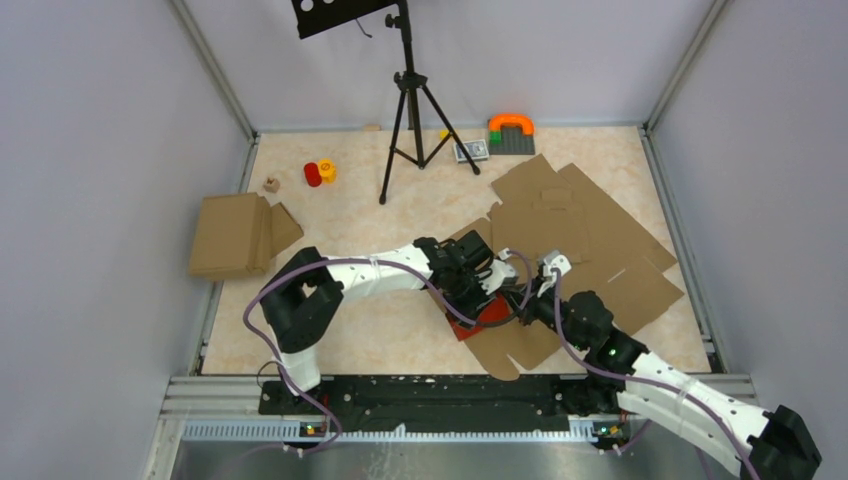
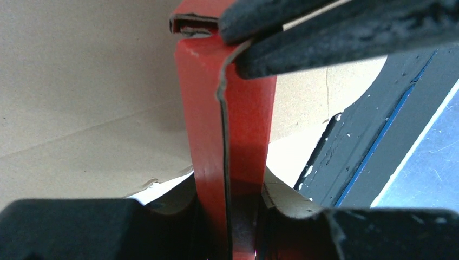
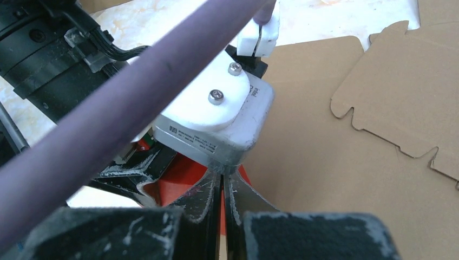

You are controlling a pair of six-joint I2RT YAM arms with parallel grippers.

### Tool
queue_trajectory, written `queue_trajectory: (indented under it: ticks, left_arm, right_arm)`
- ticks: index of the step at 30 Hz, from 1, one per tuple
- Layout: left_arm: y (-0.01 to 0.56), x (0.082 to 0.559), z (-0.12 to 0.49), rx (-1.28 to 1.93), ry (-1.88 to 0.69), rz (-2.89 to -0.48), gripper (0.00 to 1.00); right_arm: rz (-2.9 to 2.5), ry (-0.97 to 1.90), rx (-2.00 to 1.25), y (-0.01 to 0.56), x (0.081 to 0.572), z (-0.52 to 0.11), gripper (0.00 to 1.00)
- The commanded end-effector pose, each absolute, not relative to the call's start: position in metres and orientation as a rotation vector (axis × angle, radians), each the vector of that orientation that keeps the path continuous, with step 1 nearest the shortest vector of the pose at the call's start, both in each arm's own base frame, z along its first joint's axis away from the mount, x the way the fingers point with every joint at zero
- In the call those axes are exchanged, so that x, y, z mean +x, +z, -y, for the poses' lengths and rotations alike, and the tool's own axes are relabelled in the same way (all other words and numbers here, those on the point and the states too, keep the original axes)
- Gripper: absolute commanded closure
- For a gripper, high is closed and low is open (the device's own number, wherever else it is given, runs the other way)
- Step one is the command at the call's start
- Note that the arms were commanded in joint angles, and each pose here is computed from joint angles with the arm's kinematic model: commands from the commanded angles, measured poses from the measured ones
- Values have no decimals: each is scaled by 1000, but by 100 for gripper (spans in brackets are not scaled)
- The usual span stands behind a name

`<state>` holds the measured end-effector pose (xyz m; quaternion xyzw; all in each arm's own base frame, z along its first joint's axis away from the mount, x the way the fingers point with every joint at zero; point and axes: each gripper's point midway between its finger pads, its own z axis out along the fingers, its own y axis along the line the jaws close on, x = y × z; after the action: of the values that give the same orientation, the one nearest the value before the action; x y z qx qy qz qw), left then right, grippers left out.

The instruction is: Fold the paper box

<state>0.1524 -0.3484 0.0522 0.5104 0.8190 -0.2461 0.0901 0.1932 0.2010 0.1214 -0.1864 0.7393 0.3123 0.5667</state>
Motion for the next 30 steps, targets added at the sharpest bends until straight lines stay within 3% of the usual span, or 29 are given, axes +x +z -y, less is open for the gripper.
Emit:
queue_trajectory:
  ticks: [1, 9, 12, 19, 22, 25, 30]
  left_arm:
    - [61, 167, 357, 1430, -755, -2439, 75]
    - [66, 172, 359, 1380, -749, -2447, 73]
    - [64, 168, 358, 1405, -758, -2457, 77]
    - [57, 163, 351, 1460, -741, -2479, 79]
    - [59, 161, 352, 1467, -767, -2474, 79]
    - [62, 160, 354, 1468, -786, -2463, 79]
    - [67, 158, 353, 1455, -811, -2446, 79]
  right_arm:
    - [-1741, 767, -476, 112, 186, -206, 100]
    - [-1781, 798, -443, 104, 181, -206, 100]
    - [-1779, 796, -410, 110, 184, -204, 100]
    - [-1704, 816, -212, 147, 193, -190, 63]
    - [-1680, 853, -86, 155, 196, -183, 52]
    - [-1687, 883, 165, 152, 204, -168, 43]
    - [-1764, 853, 450, 134, 210, -149, 43]
